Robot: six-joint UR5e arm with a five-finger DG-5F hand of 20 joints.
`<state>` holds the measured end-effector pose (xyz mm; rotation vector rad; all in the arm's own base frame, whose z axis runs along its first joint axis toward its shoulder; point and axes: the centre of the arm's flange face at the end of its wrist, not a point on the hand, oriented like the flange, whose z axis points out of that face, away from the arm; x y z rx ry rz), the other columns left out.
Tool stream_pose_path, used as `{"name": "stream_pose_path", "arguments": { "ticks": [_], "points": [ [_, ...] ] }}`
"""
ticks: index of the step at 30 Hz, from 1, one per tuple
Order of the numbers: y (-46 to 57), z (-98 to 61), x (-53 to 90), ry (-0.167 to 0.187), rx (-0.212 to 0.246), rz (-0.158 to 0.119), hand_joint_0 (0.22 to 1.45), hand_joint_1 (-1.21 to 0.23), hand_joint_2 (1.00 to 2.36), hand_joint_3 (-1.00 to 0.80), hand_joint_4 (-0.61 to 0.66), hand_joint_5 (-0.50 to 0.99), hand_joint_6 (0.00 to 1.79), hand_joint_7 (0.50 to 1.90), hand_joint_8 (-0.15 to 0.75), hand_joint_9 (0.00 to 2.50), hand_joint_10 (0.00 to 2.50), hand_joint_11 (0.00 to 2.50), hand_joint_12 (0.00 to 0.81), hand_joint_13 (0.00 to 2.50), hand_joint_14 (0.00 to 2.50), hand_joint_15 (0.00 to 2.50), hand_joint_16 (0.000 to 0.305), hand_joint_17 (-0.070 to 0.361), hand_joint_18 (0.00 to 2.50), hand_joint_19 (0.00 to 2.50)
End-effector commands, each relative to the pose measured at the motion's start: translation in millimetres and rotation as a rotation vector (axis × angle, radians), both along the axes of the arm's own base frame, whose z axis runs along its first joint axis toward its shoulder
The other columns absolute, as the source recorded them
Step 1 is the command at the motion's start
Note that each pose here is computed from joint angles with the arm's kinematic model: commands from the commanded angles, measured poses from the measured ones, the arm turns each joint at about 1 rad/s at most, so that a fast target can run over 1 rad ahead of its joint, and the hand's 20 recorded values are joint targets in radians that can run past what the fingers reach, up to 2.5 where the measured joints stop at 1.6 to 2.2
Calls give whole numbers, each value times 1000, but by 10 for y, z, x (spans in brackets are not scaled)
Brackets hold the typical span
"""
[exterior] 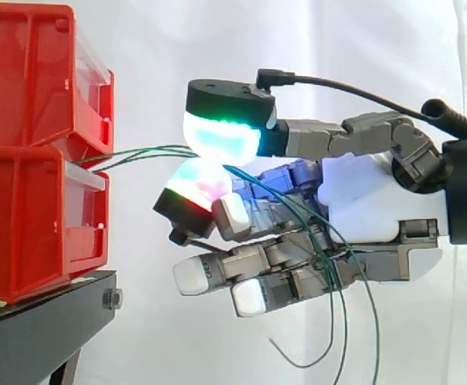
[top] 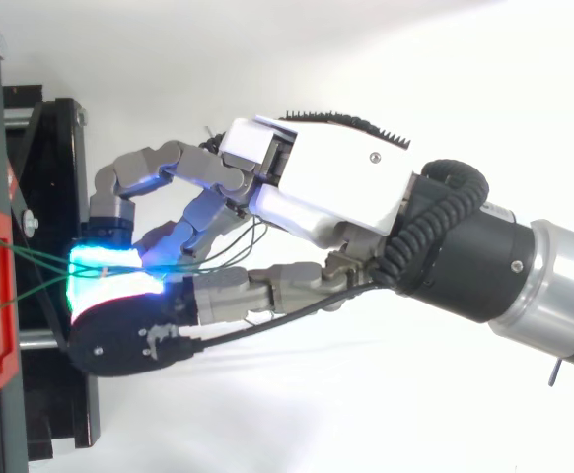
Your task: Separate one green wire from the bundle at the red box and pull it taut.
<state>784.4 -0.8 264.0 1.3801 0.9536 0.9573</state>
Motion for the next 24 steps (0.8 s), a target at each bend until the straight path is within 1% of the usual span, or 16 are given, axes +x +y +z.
{"name": "stream_pose_path", "arguments": {
  "ticks": [1, 3, 4, 7, 8, 9, 10, 11, 12, 14, 15, 16, 18, 19, 20, 24],
  "points": [
    [7, 16, 2, -4, 2, 1, 662, -850, 1007, -415, 112, -157, 889, 1228, 288, 1035, 25, 781, 410, 805, 16, 399, 53, 120, 865, 521],
    [-6, 14, -1, -1, 3, -1, 637, -832, 1003, -464, 135, -153, 889, 1227, 287, 1037, 25, 778, 408, 804, 17, 396, 53, 119, 863, 538],
    [-7, 24, -4, -2, 4, -1, 600, -771, 1000, -500, 149, -149, 888, 1214, 291, 1054, 22, 782, 414, 817, 16, 404, 53, 120, 868, 544],
    [-11, 56, -28, 7, 11, 0, 544, -635, 1000, -500, 160, -142, 880, 1222, 307, 1108, 21, 778, 429, 845, 15, 407, 55, 125, 902, 561],
    [-10, 55, -29, 8, 13, 2, 541, -567, 1000, -500, 168, -135, 873, 1258, 304, 1115, 23, 775, 432, 859, 17, 406, 57, 127, 924, 567],
    [-13, 59, -40, 14, 14, 2, 581, -475, 1005, -436, 167, -130, 873, 1274, 306, 1142, 24, 774, 430, 870, 15, 411, 55, 124, 917, 588],
    [-13, 59, -40, 14, 14, 2, 588, -466, 1010, -387, 159, -127, 875, 1277, 311, 1162, 24, 763, 429, 880, 18, 417, 55, 125, 930, 597],
    [-28, 58, -52, 21, 15, 0, 588, -465, 1012, -369, 159, -126, 875, 1281, 307, 1163, 24, 764, 429, 881, 16, 418, 56, 126, 934, 596],
    [-29, 59, -57, 25, 16, 0, 586, -465, 1015, -314, 161, -126, 876, 1290, 308, 1165, 24, 768, 432, 883, 17, 416, 56, 126, 937, 598],
    [-30, 54, -63, 31, 16, 0, 573, -503, 1020, -204, 167, -127, 877, 1292, 316, 1164, 22, 775, 438, 885, 16, 422, 57, 128, 946, 596],
    [-31, 66, -65, 29, 16, 0, 569, -518, 1020, -187, 172, -128, 878, 1291, 320, 1162, 24, 782, 438, 885, 17, 422, 57, 128, 947, 594],
    [-30, 54, -63, 30, 18, -1, 567, -556, 1019, -145, 182, -130, 883, 1267, 336, 1167, 22, 775, 462, 905, 15, 422, 62, 139, 992, 557],
    [-32, 58, -69, 32, 17, -1, 570, -605, 1019, -121, 184, -134, 885, 1266, 337, 1140, 22, 773, 463, 895, 15, 415, 62, 140, 993, 554],
    [-20, 46, -68, 33, 17, 1, 574, -680, 1019, -87, 186, -140, 891, 1259, 341, 1129, 21, 776, 466, 891, 15, 419, 63, 141, 991, 551],
    [-31, 65, -66, 30, 18, -1, 577, -710, 1021, -60, 166, -144, 893, 1273, 339, 1111, 22, 786, 461, 881, 16, 419, 62, 140, 975, 545],
    [-21, 46, -68, 33, 17, -1, 588, -757, 1022, -72, 139, -150, 898, 1242, 324, 1093, 25, 792, 446, 860, 17, 423, 60, 134, 946, 549]
  ]
}}
